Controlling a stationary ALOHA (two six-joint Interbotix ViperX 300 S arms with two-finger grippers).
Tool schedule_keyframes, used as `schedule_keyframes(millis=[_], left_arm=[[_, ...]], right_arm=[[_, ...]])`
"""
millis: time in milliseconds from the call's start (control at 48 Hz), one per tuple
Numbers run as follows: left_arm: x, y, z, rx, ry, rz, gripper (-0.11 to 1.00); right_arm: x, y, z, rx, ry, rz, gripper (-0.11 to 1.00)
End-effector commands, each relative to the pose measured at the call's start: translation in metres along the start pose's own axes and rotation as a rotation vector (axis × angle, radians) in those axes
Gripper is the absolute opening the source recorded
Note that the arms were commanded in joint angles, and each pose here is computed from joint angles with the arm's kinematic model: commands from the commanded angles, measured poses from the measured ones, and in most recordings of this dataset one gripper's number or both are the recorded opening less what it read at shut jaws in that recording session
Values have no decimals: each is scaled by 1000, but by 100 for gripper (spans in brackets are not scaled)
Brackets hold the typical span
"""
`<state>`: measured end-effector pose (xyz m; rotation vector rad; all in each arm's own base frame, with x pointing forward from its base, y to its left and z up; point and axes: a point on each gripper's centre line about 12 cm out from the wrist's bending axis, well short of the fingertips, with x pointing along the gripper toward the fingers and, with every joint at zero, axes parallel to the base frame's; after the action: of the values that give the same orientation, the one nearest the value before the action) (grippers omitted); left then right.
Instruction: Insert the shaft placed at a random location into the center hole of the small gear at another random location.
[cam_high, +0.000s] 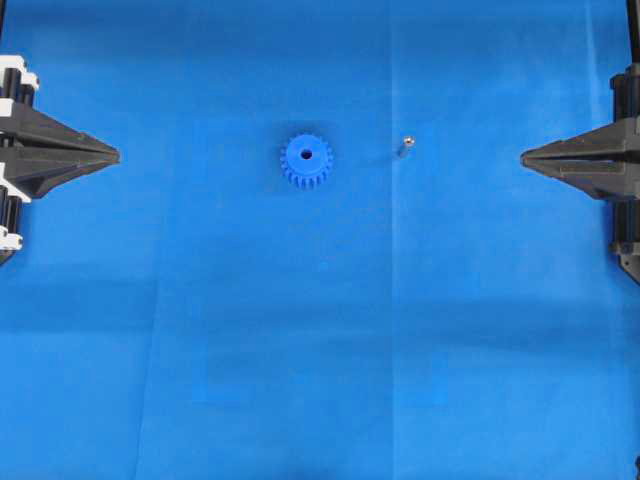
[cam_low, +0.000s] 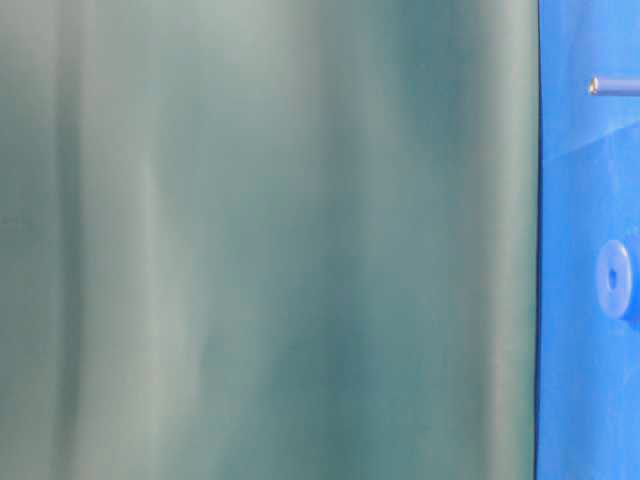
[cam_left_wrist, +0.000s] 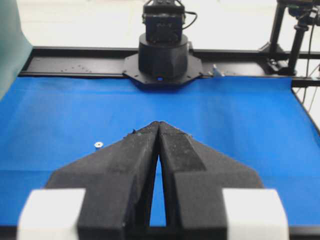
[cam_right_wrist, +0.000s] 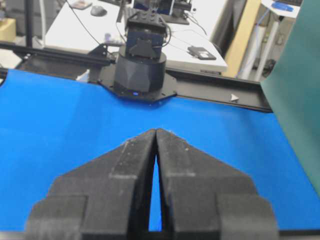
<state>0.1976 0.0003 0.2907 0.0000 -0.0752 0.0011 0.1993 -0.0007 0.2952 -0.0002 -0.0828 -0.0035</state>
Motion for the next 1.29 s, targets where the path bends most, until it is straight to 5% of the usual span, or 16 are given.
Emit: schedule_keyframes(millis=[0, 187, 541, 687, 937, 1062, 1270], left_arm=[[1, -2, 8, -5, -21, -9, 0], [-3, -2, 14, -5, -44, -9, 0], [-6, -2, 14, -5, -43, -9, 0], [-6, -2, 9, -7, -32, -9, 0], [-7, -2, 8, -8, -32, -9, 0], [-7, -2, 7, -9, -29, -11, 0], [-7, -2, 7, -8, -29, -9, 0]], right_arm=[[2, 0, 7, -2, -20, 0, 0], [4, -2, 14, -4, -8, -11, -6], [17, -31, -12, 15, 58, -143, -5], [29, -38, -32, 32, 109, -171, 15], [54, -55, -81, 52, 186, -230, 84], [67, -63, -107, 68, 233, -259, 76], [83, -71, -150, 100, 338, -300, 78]])
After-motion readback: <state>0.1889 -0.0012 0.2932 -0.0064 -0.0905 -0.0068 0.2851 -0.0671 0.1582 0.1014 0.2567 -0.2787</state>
